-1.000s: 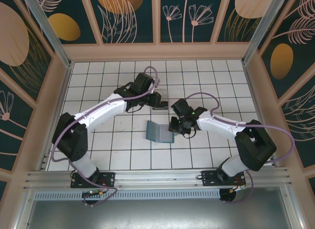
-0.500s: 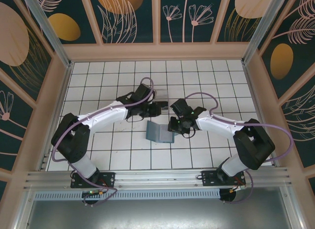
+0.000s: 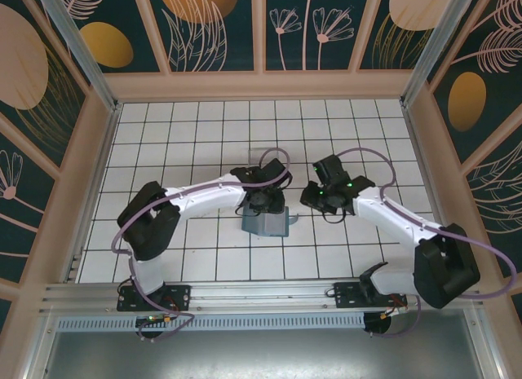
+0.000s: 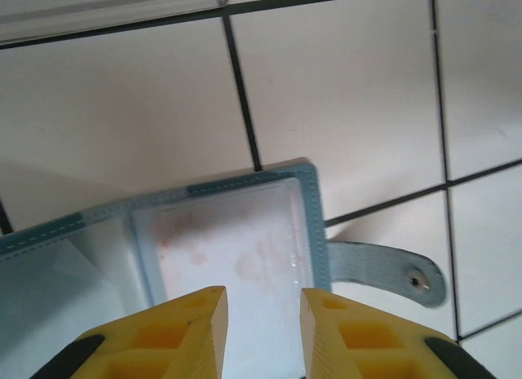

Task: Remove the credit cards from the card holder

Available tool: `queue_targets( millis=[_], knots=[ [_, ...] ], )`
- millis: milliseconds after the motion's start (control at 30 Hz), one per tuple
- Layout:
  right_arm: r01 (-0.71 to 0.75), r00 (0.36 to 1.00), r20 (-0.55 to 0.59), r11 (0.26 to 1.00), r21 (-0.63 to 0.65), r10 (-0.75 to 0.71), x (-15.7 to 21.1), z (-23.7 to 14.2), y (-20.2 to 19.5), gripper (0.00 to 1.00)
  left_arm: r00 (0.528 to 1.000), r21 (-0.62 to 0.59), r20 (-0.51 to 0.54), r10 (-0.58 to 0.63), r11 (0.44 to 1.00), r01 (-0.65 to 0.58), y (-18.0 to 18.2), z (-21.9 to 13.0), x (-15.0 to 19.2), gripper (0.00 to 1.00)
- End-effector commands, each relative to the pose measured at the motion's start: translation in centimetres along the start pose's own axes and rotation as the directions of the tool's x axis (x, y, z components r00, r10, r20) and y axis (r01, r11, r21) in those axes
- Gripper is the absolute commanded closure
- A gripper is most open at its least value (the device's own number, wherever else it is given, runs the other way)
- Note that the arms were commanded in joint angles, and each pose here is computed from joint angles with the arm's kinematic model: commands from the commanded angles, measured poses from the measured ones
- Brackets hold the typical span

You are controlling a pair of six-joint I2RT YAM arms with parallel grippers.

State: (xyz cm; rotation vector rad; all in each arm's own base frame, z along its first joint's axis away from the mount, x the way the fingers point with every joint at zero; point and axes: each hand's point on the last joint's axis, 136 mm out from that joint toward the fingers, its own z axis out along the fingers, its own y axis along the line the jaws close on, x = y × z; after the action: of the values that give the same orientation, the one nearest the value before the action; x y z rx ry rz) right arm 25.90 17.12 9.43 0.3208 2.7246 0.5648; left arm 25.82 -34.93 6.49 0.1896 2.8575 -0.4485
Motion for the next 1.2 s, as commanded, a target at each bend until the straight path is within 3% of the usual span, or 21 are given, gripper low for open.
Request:
queue_targets(
  millis=[0,500,867,1167],
  knots=[
    [0.010,1.000,-0.007,0.999,0.034,-0.010,0.3,-0.4,-2.2,0.74,1.000,-0.165,-0.014,-0.016,0.986,0.014,2.1,0.3,0.7,0.68],
    [0.017,1.000,-0.005,0.999,-0.049,-0.017,0.2,-0.4,-3.4,0.74,0.996,-0.228,-0.087,-0.012,0.974,-0.008,-0.1,2.9,1.9,0.63],
    [0.019,1.000,-0.008,0.997,-0.075,-0.020,-0.1,-0.3,-4.0,0.74,0.992,-0.309,-0.128,-0.017,0.951,-0.024,1.2,3.7,2.5,0.58],
    [0.014,1.000,-0.022,0.997,-0.074,-0.016,0.2,0.0,-4.5,0.74,0.987,-0.307,-0.158,-0.020,0.951,-0.030,1.6,4.9,3.4,0.60]
  ],
)
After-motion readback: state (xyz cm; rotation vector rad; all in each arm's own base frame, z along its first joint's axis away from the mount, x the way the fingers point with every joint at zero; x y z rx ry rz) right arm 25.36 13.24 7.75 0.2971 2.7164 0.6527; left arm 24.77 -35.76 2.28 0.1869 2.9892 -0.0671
